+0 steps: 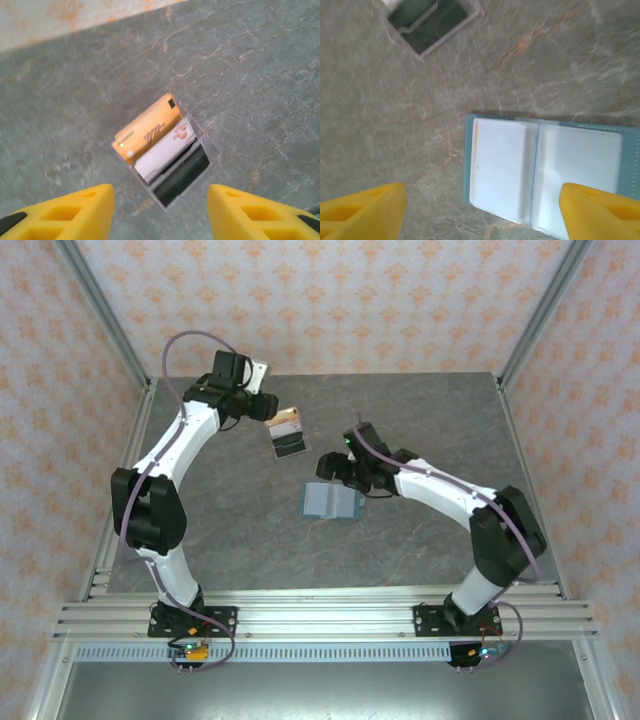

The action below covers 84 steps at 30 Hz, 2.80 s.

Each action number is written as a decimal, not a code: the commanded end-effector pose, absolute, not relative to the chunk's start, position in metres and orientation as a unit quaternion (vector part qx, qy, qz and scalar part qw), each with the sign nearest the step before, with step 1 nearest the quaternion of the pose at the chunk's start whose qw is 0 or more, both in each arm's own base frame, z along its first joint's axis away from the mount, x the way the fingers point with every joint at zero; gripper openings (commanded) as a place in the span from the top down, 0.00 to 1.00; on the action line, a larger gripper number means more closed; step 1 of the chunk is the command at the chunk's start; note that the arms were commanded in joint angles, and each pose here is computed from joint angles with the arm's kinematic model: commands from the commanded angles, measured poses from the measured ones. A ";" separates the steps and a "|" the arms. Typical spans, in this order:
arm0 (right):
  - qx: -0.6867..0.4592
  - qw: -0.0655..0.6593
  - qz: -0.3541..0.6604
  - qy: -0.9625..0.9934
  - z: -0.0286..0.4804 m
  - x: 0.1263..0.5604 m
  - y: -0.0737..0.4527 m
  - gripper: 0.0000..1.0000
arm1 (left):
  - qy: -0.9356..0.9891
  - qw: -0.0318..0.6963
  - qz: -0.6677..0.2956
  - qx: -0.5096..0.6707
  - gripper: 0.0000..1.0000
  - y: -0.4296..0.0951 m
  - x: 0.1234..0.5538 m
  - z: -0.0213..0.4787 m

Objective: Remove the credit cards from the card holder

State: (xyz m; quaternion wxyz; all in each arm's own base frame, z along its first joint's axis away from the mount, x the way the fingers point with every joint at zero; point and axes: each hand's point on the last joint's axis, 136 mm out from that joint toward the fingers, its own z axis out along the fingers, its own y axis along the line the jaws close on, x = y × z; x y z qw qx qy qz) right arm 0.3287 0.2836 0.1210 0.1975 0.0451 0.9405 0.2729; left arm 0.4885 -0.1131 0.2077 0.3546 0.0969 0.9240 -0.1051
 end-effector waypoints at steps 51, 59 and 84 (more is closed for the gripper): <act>0.013 0.097 0.137 0.986 0.003 0.301 0.251 0.71 | 0.956 0.089 -0.251 -0.126 0.62 -0.246 0.337 0.049; 0.014 0.096 0.144 0.985 0.004 0.301 0.249 0.71 | 0.965 0.076 -0.218 -0.122 0.63 -0.242 0.336 0.038; 0.019 0.096 0.159 0.982 0.005 0.299 0.248 0.73 | 0.959 0.085 -0.250 -0.103 0.81 -0.257 0.339 0.053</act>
